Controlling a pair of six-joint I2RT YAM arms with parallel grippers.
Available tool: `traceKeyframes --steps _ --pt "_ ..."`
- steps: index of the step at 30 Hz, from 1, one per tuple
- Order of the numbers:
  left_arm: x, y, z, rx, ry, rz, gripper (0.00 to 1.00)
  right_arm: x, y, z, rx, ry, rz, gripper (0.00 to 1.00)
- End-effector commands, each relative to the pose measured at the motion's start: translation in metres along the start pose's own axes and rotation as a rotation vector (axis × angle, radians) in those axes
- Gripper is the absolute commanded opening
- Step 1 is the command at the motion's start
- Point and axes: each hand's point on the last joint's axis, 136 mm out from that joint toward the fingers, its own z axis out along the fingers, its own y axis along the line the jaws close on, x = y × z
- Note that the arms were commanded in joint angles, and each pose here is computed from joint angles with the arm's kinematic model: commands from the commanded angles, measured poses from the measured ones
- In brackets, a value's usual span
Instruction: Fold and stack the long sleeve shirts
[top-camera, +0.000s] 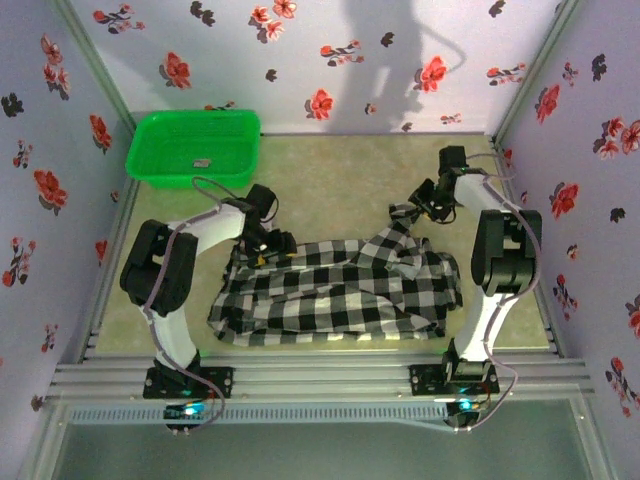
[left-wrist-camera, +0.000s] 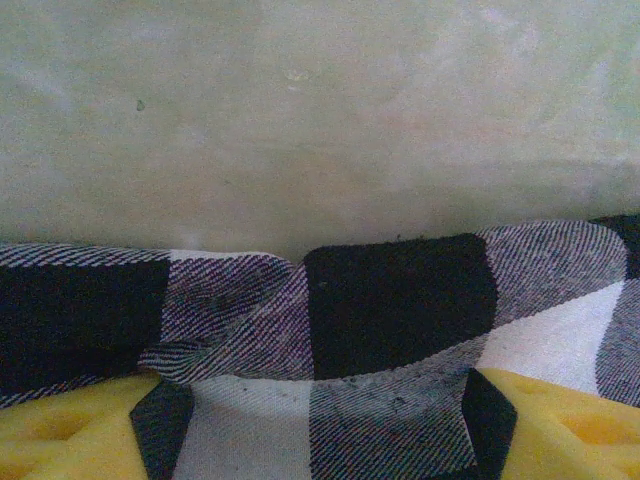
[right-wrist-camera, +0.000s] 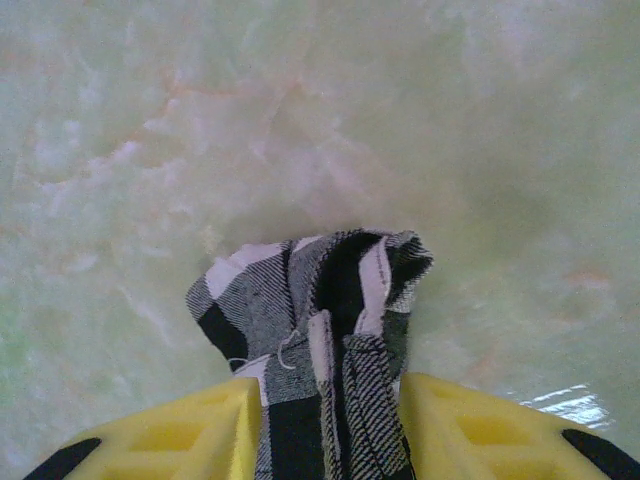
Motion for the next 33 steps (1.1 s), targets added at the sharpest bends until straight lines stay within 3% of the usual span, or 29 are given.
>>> traceKeyframes --steps 1,6,10,12,15,22,26,33 --pt "0.009 0.007 0.017 -0.014 0.036 0.026 0.75 -0.009 0.014 0.002 -0.056 -0.003 0.047 0.39" --pt "0.009 0.008 0.017 -0.012 0.034 0.025 0.75 -0.005 0.018 0.002 -0.074 0.01 0.053 0.29" --pt "0.01 0.008 0.018 -0.01 0.036 0.025 0.75 -0.003 0.023 -0.001 -0.093 0.017 0.068 0.06" --pt "0.009 0.008 0.019 -0.009 0.035 0.025 0.75 -0.006 0.03 -0.007 -0.124 0.006 0.073 0.0" --pt "0.009 0.007 0.018 -0.007 0.032 0.027 0.75 -0.014 0.046 -0.023 -0.182 -0.024 0.081 0.0" --pt "0.01 0.008 0.02 -0.005 0.032 0.017 0.75 -0.027 0.111 -0.074 -0.477 -0.066 0.108 0.0" --pt "0.012 0.009 0.022 0.0 0.034 0.014 0.75 -0.009 0.137 -0.084 -0.579 0.007 0.095 0.0" --pt "0.012 0.007 0.021 0.011 0.027 0.011 0.75 0.043 0.167 -0.081 -0.627 0.11 0.09 0.01"
